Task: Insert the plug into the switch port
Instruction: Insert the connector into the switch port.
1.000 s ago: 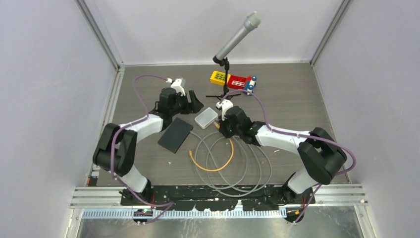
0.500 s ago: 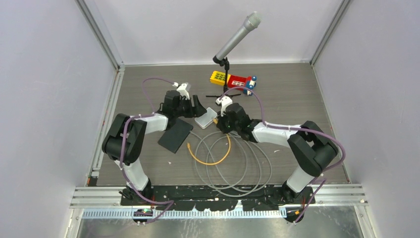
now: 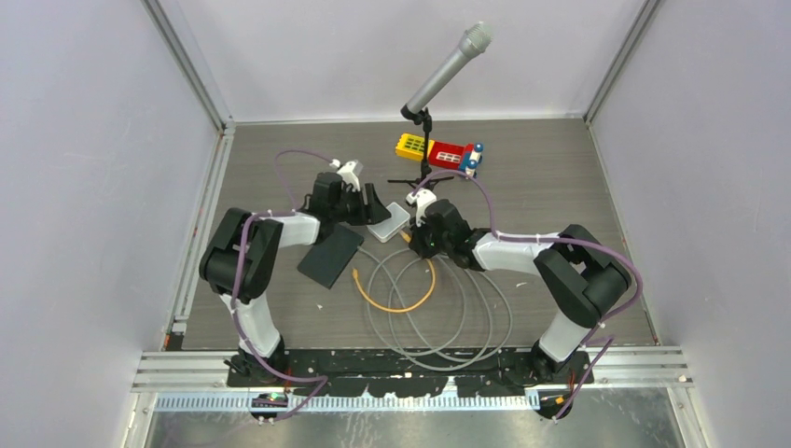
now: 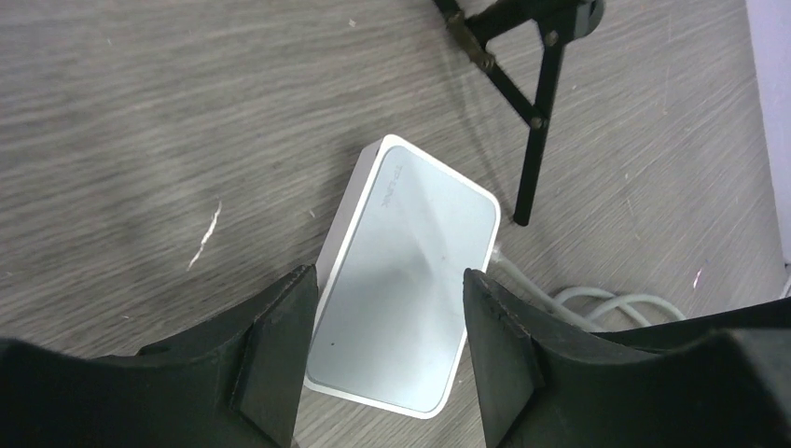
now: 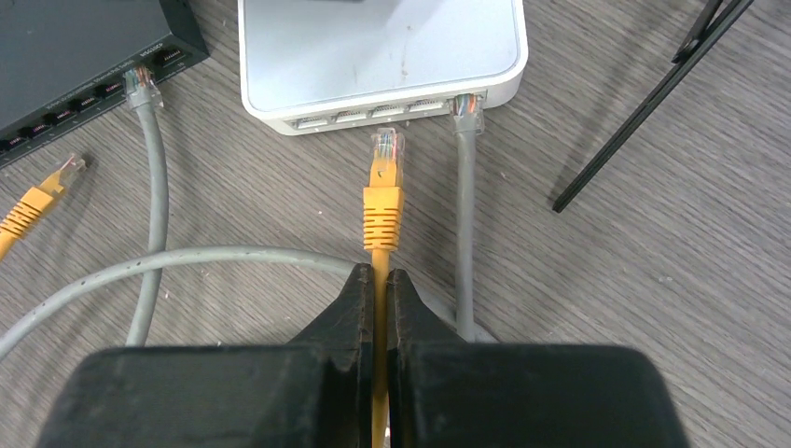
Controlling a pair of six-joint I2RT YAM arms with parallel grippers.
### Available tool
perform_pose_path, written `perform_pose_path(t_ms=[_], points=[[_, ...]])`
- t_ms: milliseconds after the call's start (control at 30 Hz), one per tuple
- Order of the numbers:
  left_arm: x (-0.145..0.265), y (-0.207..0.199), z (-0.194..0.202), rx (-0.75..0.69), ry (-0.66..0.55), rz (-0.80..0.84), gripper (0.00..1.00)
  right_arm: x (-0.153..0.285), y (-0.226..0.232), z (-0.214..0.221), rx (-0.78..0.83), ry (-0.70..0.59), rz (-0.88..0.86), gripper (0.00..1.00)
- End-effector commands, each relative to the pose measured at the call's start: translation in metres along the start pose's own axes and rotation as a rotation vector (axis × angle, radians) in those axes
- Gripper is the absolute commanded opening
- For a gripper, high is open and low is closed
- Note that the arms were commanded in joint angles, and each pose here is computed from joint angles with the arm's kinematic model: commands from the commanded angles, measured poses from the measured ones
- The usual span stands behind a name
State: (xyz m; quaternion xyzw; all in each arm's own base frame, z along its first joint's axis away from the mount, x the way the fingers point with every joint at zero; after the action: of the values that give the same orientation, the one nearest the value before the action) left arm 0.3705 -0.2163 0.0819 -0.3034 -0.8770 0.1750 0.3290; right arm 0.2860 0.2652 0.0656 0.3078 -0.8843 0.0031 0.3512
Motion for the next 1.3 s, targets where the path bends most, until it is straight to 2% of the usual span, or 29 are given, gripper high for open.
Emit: perform_pose_path(t_ms=[0, 367, 1267], points=[[-0.006, -0.009, -0.009, -0.006, -0.022, 0.070, 0.60, 0.004, -0.001, -0.015, 0.024, -0.051, 0.009, 0.00], [-0.014, -0.011, 0.001, 0.008, 0.027, 0.076, 0.58, -0.002, -0.001, -0.019, 0.025, -0.068, 0.011, 0.00], [-0.019, -0.018, 0.004, -0.015, 0.056, 0.101, 0.57, -0.005, -0.007, -0.027, 0.065, -0.073, 0.051, 0.00]])
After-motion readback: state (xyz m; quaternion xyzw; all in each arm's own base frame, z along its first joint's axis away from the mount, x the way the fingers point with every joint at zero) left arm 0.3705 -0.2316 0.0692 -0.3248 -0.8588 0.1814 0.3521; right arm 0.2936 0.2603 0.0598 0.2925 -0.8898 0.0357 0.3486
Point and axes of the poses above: each gripper's point midway between its finger pads, its own x axis back along the fingers, its own y axis along the line the jaws close on, z = x × y, the point moved 4 cm from there along x, back along the fingers, and after that the axes turned 4 degrees about -x, right-handed, at the moved point
